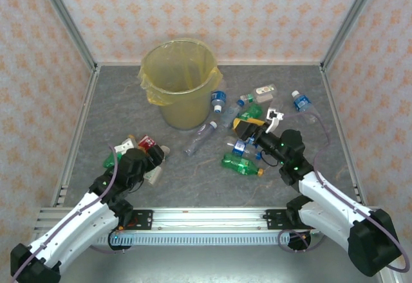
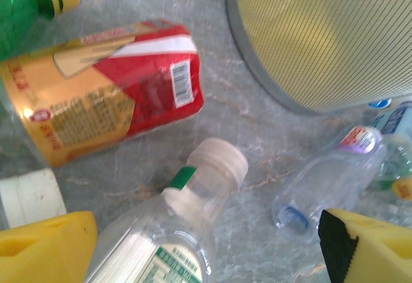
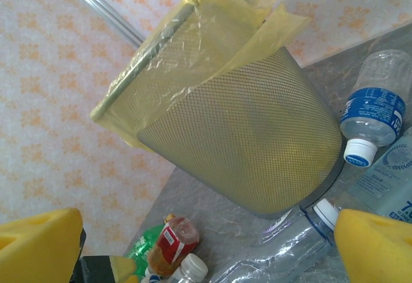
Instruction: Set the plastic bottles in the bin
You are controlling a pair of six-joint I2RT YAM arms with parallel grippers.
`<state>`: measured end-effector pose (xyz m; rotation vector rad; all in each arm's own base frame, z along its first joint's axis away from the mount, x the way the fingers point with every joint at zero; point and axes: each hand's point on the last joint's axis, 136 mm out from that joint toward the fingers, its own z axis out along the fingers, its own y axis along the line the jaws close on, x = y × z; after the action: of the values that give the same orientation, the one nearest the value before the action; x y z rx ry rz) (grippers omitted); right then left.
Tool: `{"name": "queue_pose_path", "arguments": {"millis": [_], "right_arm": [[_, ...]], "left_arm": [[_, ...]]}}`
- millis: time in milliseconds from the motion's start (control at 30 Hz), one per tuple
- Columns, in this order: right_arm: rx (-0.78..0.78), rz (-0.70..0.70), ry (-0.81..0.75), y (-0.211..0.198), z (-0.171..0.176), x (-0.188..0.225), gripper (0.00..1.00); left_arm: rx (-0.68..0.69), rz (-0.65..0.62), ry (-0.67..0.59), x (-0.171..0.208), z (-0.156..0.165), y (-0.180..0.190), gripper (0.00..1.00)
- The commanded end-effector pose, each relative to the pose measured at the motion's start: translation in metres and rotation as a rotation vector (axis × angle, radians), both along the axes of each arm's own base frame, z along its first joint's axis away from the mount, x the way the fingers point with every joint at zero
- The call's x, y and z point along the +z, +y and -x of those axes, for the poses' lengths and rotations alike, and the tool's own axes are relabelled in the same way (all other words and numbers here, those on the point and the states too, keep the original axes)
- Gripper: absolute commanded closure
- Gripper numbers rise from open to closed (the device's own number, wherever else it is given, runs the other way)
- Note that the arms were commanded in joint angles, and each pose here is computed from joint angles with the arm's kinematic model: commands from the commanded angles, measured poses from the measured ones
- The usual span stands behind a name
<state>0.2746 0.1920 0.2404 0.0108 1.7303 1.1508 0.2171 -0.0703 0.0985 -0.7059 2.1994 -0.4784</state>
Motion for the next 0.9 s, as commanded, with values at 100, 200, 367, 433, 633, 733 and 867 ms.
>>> {"name": "queue_pose_path", "arguments": {"millis": [100,200,367,433,633,733,867], "right_arm": [[0.011,0.028,-0.087,0.008,0.0,0.019,0.0],[0.0,0.034,-0.083,0.006,-0.001,0.016,0.0],[-0.002,0.032,-0.085,0.006,0.0,0.015,0.0],[-0.005,0.033,-0.082,0.006,-0.001,0.014,0.0],[-0.001,0.031,-0.077,0.007,-0.001,0.013,0.0],[0.009,0.031,-0.074,0.008,0.0,0.012,0.0],[0.026,0.022,-0.079,0.01,0.002,0.013,0.0]], "left_arm": [[0.018,-0.082,0.086,-0.026,0.014,0.001,0.1],[0.006,-0.089,0.11,-0.034,0.017,-0.004,0.09],[-0.044,-0.059,0.084,-0.031,0.015,-0.022,0.08],[-0.078,-0.049,0.077,-0.029,0.015,-0.033,0.07],[-0.096,-0.114,0.089,-0.026,0.017,-0.039,0.06],[-0.089,-0.142,0.126,-0.031,0.019,-0.037,0.05],[-0.065,-0.201,0.168,-0.035,0.02,-0.031,0.01]]}}
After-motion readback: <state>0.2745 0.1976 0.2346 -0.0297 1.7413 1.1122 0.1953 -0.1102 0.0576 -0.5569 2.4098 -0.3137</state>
